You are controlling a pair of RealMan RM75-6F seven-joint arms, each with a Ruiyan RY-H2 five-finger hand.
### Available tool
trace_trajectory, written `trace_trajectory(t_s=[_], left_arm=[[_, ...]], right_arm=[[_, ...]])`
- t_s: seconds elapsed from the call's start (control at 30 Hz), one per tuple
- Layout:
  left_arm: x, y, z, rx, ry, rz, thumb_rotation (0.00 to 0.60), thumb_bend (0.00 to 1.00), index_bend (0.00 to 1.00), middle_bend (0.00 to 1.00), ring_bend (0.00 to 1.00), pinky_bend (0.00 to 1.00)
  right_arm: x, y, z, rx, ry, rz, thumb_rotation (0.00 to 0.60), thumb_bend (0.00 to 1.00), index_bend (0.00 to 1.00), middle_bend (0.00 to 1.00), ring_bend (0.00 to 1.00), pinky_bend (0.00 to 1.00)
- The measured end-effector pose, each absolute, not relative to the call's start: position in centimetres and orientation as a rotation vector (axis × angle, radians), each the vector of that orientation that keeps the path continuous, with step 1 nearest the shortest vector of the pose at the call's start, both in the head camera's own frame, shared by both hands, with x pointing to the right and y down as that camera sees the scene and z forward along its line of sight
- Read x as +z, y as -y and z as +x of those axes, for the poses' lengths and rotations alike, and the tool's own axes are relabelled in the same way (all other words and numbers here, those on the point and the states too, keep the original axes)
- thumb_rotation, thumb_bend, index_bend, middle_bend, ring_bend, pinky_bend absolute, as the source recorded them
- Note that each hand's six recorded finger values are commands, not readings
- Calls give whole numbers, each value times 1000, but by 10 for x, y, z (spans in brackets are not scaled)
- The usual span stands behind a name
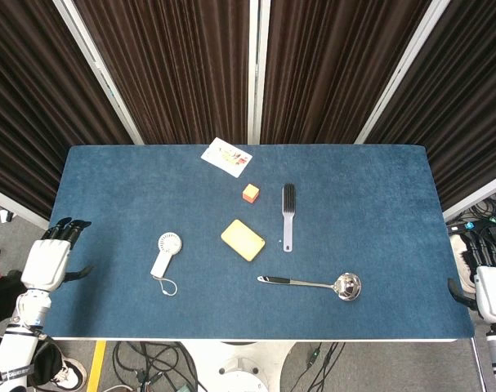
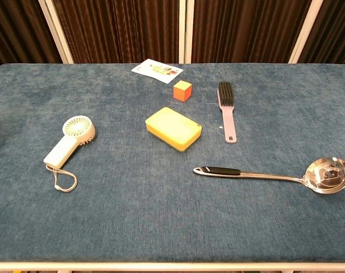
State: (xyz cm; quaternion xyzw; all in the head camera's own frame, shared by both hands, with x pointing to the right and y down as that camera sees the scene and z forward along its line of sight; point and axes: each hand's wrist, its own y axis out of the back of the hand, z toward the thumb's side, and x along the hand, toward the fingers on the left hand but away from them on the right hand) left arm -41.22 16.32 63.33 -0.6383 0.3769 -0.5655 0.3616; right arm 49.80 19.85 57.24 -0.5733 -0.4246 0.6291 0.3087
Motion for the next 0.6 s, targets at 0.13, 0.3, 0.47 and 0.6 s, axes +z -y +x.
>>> trace_trajectory(t_s=[0.13,0.3,0.47,0.6], left_arm=[[633,-163,-411,-1450,-968,-1645,600,139,172,182,97,262],[632,-164,-407,-1437,-965,-1657,600,140,172,186,97,276],[632,-164,-402,-1427,-965,-1674,600,147,172,281,269,422],[634,-167,-398,-1419,-954,-1681,600,288,172,692,738,776]], right_arm=[[571,-198,497,1659,1123,-1510,600,273,0,0,0,0],[570,-197,498,1662,1126,-1512,600,273,0,0,0,0],[570,-195,494,1651,1126,-1521,600,274,0,0,0,0],[569,-196,495,1650,1130,-1520,600,274,0,0,0,0]])
